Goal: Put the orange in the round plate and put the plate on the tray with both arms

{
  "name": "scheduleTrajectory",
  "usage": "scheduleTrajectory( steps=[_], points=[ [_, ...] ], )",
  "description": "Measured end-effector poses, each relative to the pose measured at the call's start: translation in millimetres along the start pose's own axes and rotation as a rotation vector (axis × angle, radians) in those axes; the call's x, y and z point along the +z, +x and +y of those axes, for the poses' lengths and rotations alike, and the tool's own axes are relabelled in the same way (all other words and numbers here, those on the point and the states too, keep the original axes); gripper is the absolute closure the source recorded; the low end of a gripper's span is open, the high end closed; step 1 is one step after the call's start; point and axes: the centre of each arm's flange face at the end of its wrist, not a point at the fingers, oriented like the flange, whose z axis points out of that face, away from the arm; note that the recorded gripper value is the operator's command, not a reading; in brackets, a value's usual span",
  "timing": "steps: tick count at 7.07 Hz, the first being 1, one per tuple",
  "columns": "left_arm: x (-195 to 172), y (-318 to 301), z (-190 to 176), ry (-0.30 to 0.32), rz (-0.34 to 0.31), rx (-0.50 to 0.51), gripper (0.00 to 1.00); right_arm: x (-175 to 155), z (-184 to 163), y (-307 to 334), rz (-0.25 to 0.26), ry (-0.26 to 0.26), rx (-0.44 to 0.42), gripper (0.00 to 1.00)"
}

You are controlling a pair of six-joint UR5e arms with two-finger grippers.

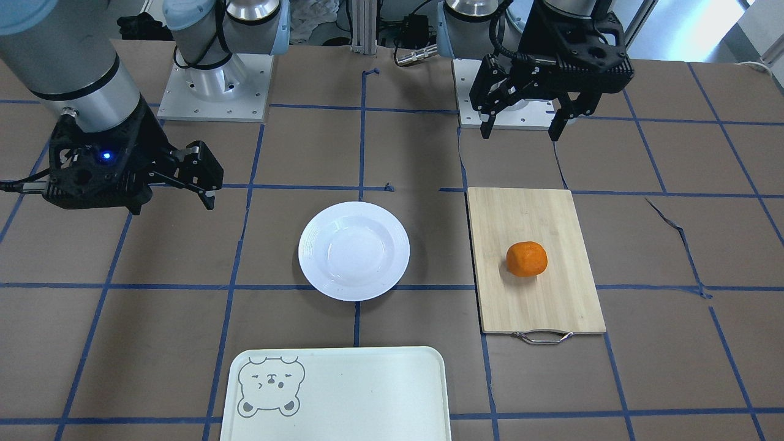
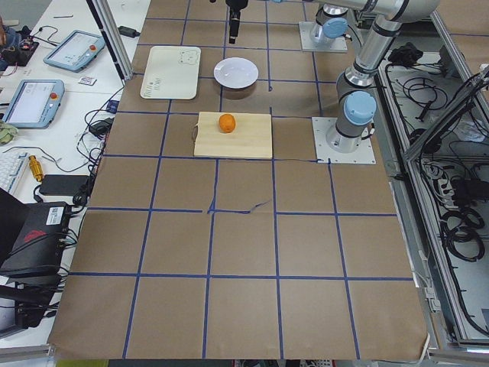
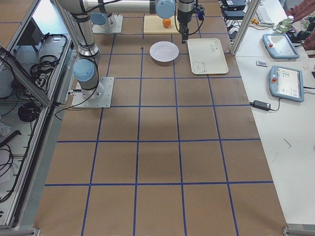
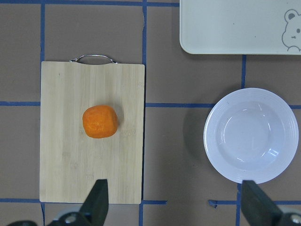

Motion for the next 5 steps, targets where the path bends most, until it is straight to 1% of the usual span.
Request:
scheduleTrajectory(
  steps=[1,2,3,4,5],
  points=[
    [5.5,-2.8,-0.5,-0.019,-0.008,-0.005,0.00,1.3,-0.5,-0.2,-0.001,-0.003,0.000,0.00],
    [23.1,-12.0,-4.6,-0.063,-0.018,-0.023,0.00,2.3,-0.8,-0.6,-0.002,-0.004,0.000,0.00],
    [56.0,-31.4,-11.8,-0.129,-0.027,-0.056,0.00,2.9,-1.0,-0.7,-0.004,-0.005,0.000,0.00],
    [100.8,-52.3,-21.5,-0.175,-0.034,-0.081,0.00,3.5,-1.1,-0.8,-0.005,-0.005,0.001,0.00],
    [150.1,-68.4,-30.7,-0.182,-0.061,-0.089,0.00,3.9,-1.2,-0.9,-0.006,-0.006,0.001,0.00]
  ],
)
